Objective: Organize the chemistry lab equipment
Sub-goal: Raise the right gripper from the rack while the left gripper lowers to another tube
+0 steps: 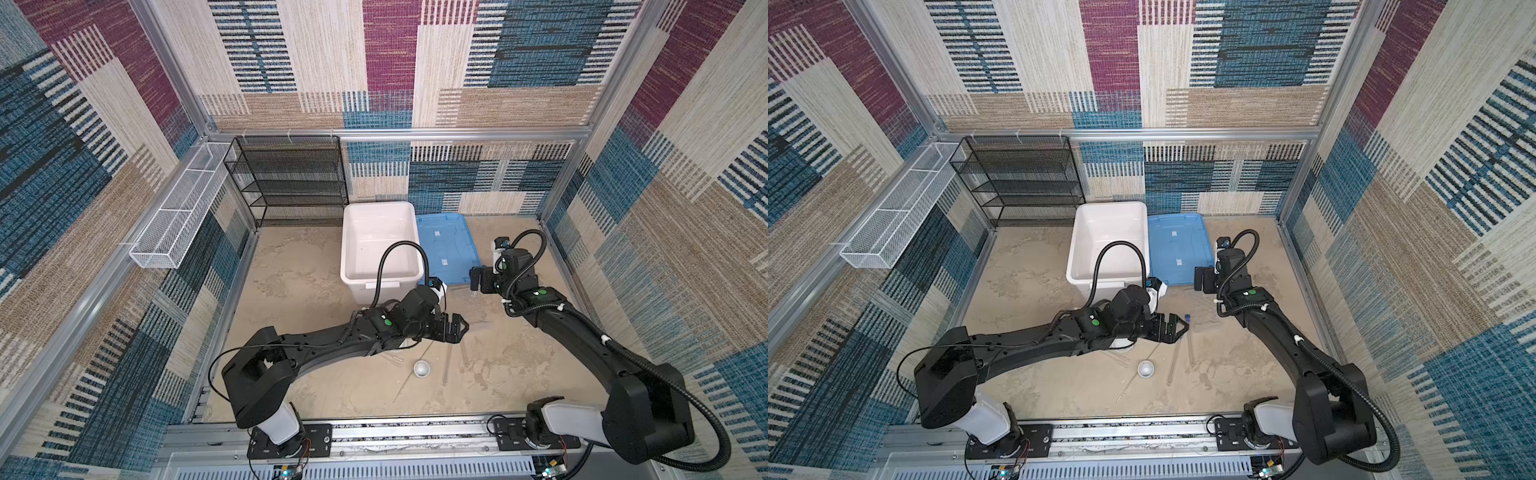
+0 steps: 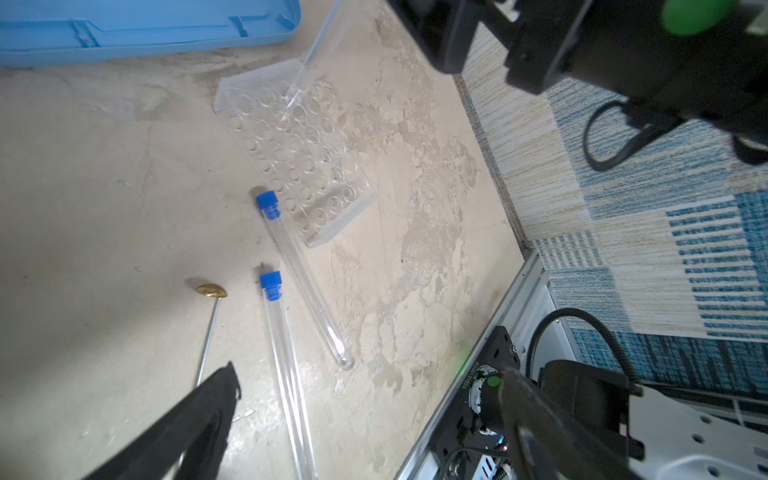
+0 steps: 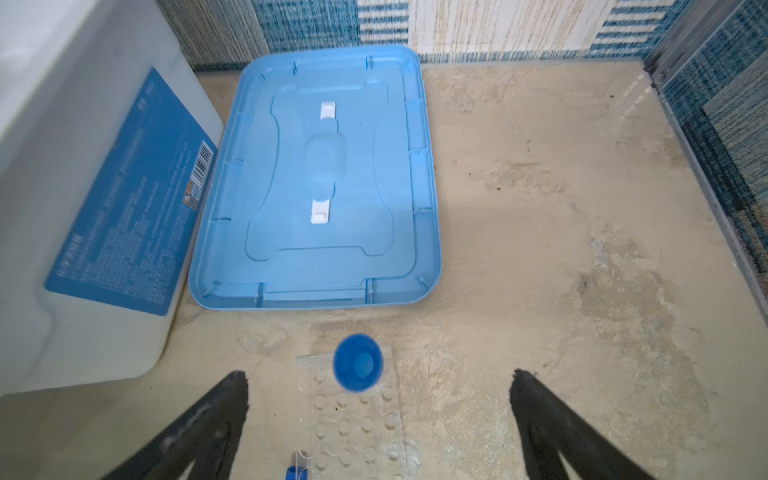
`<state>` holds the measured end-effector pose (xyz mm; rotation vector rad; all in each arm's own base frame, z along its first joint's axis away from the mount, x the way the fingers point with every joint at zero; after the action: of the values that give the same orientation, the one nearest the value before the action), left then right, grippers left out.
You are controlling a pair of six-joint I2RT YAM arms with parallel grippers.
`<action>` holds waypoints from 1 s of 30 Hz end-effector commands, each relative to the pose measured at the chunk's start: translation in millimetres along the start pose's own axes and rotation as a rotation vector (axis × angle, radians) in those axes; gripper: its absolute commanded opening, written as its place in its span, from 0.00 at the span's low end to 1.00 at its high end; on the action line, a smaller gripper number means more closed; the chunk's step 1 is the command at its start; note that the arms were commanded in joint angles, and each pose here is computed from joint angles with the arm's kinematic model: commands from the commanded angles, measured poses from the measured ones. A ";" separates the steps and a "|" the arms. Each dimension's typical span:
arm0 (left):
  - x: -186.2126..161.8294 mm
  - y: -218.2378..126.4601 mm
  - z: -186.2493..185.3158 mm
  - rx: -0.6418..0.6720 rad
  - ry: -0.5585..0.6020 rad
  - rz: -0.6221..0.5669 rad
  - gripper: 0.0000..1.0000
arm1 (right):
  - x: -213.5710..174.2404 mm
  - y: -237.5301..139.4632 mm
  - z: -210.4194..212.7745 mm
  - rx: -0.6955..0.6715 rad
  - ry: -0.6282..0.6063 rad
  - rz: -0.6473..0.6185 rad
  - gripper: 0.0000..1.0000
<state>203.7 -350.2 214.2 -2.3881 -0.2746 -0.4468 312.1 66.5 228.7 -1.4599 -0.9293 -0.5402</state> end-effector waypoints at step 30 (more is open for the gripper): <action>-60.7 44.2 36.1 0.360 0.225 0.478 0.61 | -70.4 -75.8 34.9 0.397 0.318 0.139 0.99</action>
<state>170.2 -365.9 143.1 -2.0024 0.2678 -0.3613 202.8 78.2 211.3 -1.0348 -0.6303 -0.4241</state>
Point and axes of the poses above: each gripper's point midway between its finger pads, its own y axis out along the fingers, its own z axis along the line the jaws close on, x = y × z, the point moved 8 cm from there along -y, back along the fingers, and after that the axes turned 15 degrees about -y, right-handed, at the moved point
